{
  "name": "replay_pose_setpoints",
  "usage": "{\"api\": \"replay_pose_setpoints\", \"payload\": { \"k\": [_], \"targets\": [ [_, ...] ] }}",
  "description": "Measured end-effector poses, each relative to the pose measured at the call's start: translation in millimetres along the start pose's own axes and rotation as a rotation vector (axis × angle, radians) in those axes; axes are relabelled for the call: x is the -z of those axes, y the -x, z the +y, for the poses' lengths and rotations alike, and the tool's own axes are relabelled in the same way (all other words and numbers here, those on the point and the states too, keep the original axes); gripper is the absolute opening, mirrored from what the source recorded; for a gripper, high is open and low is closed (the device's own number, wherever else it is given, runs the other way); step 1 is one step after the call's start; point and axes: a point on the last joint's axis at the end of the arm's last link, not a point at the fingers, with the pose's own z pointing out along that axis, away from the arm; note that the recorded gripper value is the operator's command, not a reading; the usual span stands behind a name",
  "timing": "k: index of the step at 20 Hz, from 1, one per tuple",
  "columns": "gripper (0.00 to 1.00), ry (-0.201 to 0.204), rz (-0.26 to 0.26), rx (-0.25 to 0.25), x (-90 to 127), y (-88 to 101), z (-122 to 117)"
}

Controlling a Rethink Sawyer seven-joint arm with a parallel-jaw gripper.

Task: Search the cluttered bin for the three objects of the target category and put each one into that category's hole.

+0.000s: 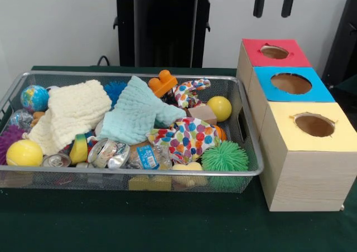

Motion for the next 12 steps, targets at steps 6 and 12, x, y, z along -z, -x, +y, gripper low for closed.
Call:
{"api": "replay_pose_setpoints", "payload": {
  "k": [6, 12],
  "targets": [
    [1.00, -0.003, 0.003, -0.008, -23.6, 30.0, -11.3],
    [1.00, -0.010, 0.011, -0.011, -37.2, 56.1, -20.1]
  ]
}}
